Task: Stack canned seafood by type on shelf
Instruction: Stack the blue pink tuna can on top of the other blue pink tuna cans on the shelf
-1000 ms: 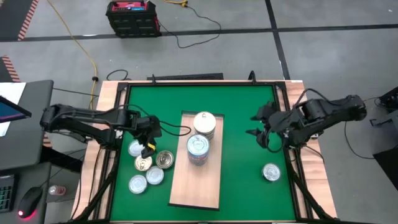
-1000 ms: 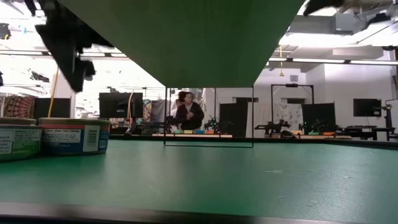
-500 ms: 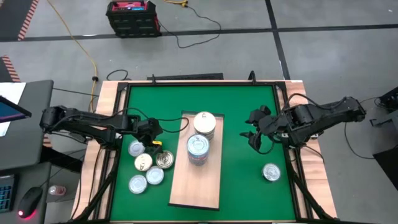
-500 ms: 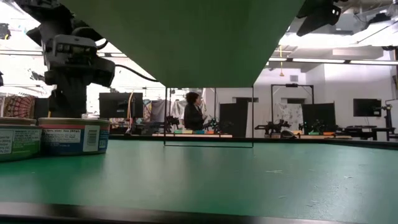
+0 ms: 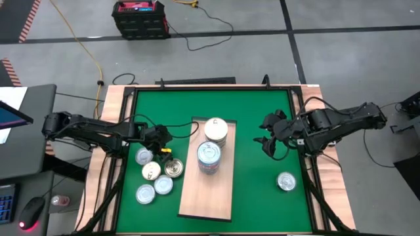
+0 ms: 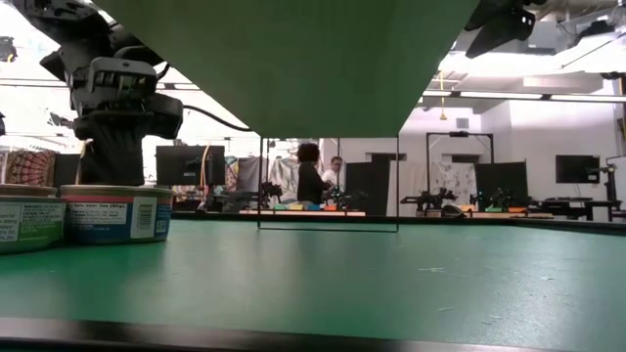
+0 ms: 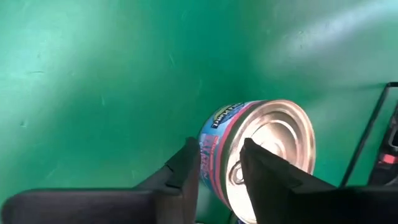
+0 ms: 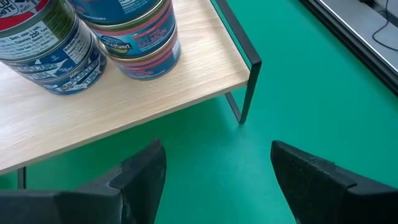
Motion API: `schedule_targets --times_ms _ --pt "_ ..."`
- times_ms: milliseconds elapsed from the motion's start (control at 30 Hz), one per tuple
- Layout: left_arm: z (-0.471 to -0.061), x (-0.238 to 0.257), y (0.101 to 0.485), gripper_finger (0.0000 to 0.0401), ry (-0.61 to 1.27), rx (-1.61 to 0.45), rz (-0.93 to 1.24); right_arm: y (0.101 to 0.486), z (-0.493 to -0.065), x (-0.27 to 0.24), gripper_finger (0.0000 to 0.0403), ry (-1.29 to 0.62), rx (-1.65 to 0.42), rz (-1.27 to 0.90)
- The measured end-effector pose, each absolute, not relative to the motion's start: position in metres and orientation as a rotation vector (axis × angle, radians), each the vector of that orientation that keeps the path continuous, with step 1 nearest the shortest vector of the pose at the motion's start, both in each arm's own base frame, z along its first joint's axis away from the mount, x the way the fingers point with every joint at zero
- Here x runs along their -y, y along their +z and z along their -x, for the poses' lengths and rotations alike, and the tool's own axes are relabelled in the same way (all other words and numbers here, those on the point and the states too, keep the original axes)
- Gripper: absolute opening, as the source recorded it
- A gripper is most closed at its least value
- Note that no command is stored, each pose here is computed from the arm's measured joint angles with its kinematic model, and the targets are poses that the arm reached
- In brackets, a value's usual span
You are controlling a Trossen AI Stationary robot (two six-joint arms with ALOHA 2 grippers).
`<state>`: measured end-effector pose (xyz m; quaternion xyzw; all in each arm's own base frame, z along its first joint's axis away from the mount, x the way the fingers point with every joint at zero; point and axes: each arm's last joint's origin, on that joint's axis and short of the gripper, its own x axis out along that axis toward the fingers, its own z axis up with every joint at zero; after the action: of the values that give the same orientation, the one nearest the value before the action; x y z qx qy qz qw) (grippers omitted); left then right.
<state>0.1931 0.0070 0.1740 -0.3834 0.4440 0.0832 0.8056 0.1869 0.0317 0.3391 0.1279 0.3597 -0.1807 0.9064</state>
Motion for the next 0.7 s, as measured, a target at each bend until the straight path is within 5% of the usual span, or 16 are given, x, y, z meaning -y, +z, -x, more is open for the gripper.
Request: schedule_targets --times_ms 333,700 --pt "-0.193 -0.001 0.174 0.0057 0.168 -0.957 0.783 0.339 -0.187 -0.032 0.0310 -0.373 -0.742 -0.264" --pt "-0.192 0.003 0.173 0.0070 0.209 -0.957 0.737 0.340 -0.187 -0.032 0.0310 -0.370 -0.736 -0.262"
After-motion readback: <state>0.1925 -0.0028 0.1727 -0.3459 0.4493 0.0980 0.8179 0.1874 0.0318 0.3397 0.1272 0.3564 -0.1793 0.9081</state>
